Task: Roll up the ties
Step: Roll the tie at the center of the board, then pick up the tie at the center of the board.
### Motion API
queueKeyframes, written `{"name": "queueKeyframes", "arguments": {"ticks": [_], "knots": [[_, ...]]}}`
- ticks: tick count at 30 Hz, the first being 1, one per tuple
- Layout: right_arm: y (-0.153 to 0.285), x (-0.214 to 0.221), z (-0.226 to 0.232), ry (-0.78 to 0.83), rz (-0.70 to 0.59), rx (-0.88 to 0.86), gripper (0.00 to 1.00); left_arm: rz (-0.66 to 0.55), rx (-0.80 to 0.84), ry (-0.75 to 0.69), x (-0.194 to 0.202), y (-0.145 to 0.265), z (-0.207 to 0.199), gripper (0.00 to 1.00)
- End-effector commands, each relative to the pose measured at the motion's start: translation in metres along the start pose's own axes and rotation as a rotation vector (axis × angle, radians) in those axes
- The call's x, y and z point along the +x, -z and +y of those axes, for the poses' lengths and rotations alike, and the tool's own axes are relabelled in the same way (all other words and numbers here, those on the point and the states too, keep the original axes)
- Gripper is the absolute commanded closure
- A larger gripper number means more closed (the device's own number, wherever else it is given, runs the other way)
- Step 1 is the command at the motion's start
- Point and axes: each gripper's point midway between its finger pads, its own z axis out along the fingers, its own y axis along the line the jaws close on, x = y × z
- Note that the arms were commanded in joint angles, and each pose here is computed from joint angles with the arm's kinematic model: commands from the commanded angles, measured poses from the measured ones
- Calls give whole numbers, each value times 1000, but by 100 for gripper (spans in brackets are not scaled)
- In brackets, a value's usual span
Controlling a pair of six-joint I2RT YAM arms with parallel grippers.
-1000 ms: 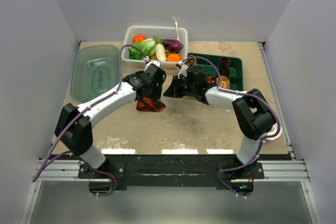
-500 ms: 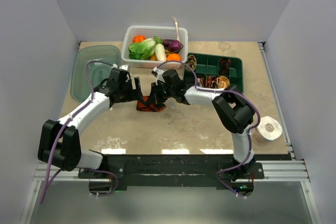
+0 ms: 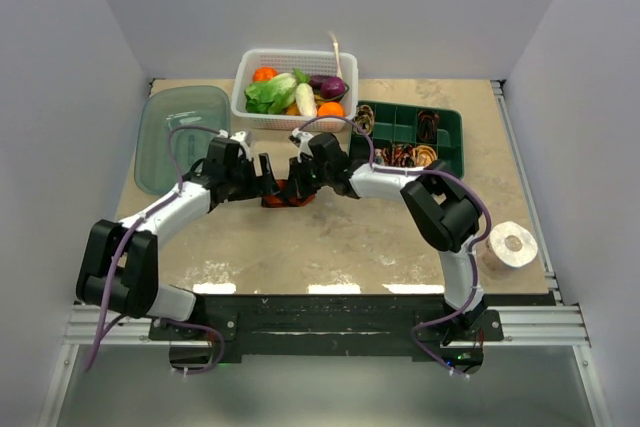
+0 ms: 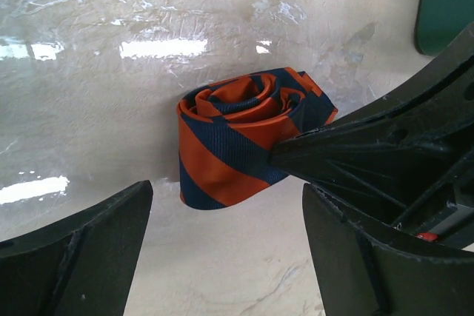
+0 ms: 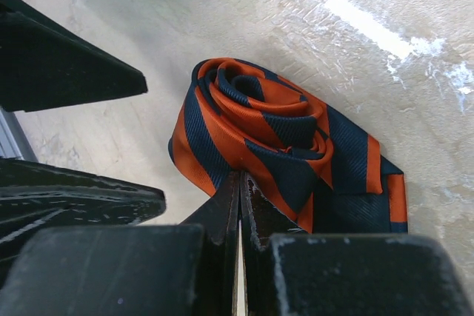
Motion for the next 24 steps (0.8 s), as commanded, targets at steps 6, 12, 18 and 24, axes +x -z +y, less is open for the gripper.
{"name": "queueKeyframes", "arguments": {"ticks": [6,12,18,24], "knots": [[14,-9,-34,-21,-19,79,100,-35,47,23,-9,-26,1,13],[17,-18,-24,-24,-29,14,100,-63,75,57,-14,-40,1,14],[32,-51,-2,17,-108,-24,100,-83,134,97,-19,-46,-6,15],[21,-61,-6,34,-113,-10,100,-78,145,118,-20,-53,-7,16]]}}
